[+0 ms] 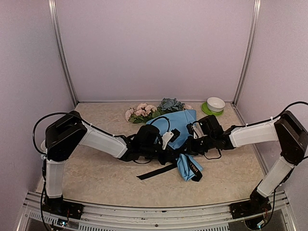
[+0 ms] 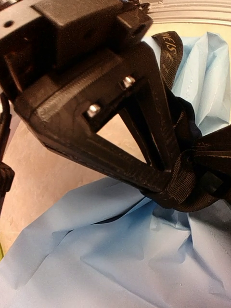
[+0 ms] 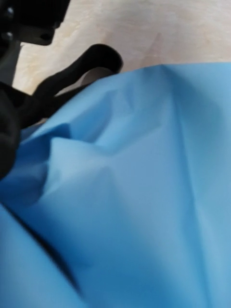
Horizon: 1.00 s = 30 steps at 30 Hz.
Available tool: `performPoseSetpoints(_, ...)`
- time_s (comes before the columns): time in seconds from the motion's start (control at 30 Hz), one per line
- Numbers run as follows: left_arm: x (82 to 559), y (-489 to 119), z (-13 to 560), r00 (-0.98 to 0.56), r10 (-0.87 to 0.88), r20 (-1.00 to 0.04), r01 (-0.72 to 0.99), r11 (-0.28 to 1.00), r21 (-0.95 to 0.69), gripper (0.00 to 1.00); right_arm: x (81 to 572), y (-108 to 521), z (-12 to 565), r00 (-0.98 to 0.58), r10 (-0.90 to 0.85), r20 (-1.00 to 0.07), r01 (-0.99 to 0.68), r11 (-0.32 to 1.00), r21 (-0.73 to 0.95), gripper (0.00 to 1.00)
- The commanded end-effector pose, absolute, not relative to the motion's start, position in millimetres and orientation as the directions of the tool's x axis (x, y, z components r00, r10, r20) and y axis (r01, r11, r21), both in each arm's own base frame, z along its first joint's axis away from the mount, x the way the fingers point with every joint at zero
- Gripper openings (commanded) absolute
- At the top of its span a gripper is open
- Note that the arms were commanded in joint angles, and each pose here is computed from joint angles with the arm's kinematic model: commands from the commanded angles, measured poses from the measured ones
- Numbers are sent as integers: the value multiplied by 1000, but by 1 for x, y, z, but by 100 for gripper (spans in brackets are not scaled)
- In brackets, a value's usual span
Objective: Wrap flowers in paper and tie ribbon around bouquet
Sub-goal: Cross the half-tied ribbon over the folded bouquet.
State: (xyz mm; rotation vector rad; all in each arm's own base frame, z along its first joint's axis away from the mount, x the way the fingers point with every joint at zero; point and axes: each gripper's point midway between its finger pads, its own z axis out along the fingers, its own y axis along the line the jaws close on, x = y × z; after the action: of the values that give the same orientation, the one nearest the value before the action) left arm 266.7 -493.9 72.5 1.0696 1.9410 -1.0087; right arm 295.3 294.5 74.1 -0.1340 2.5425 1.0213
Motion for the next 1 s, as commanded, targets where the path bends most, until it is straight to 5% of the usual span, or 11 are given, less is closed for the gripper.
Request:
performPoseSetpoints(0.0,261,-494,54,-375,379,-846,896,383,-226,0,293,287,86,-923,37,-384,-231,744,627,15)
performPoseSetpoints(0.23,263,-494,54,-347,373,-861,898,396,-191,0,277,276,87,-939,-18,-343,-231,770,594,12)
performPoseSetpoints(0.43,261,-493,51,-327,384,-864,902,399,-165,0,284,260,117,-886,-94,-453,-336,804,491,21)
performPoseSetpoints(0.57,259,-494,56,-300,370,-879,908,395,-143,0,305,282,146,-805,-229,-547,-519,718,463,29)
performPoseSetpoints(0.83,261,-489,68,-212,337,-917,899,436,-48,1,334,298,114,-789,-361,-497,-602,615,509,30)
performPoseSetpoints(0.97,261,-490,62,-200,376,-905,897,441,-15,2,315,312,98,-743,-466,-480,-669,543,507,43)
